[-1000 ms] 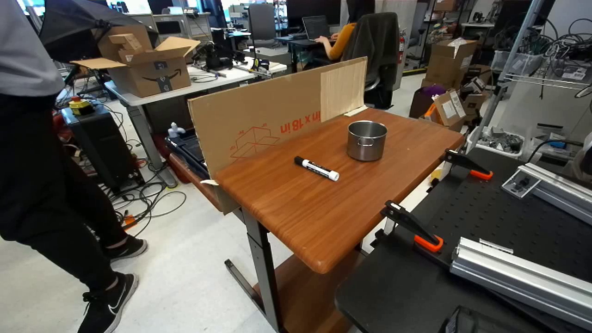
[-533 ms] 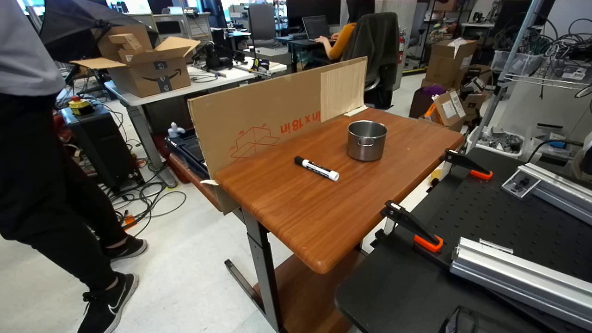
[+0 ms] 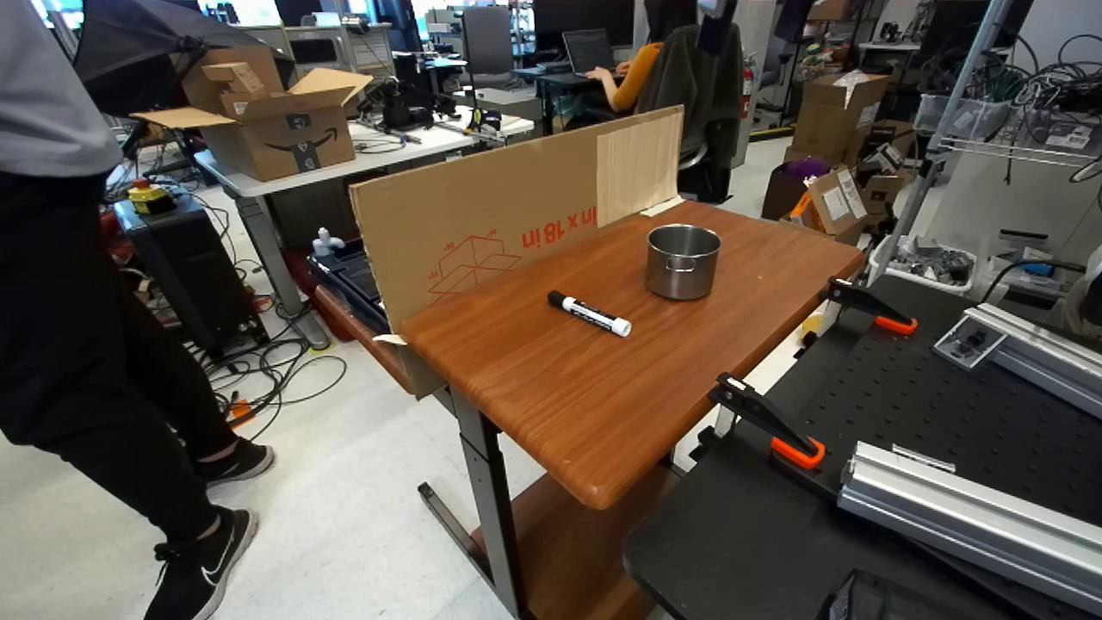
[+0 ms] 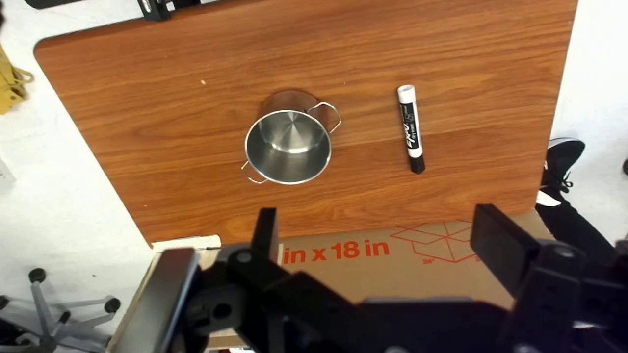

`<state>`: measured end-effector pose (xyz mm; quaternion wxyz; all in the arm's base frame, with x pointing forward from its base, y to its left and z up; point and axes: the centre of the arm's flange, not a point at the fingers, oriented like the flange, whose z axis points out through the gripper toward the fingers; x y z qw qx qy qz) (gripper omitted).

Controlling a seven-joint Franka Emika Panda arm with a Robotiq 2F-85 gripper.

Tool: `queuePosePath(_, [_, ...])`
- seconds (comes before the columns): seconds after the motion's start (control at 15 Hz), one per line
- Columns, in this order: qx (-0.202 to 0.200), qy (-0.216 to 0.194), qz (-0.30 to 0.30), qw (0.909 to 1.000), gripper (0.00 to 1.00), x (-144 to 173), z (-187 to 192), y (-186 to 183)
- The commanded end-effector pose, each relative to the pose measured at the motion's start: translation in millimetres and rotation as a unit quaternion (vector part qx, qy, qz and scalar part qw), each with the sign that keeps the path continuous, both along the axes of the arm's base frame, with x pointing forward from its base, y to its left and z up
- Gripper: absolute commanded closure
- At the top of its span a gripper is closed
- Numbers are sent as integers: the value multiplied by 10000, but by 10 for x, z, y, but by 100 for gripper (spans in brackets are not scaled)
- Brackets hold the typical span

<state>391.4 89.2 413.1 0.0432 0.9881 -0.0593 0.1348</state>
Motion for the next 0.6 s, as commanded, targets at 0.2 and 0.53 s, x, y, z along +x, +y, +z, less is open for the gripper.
queuePosePath(0.2, [-68,340,369,9987,0,765,-400,389])
queuePosePath(0.53, [-83,676,736,9950,0,1108,-794,669])
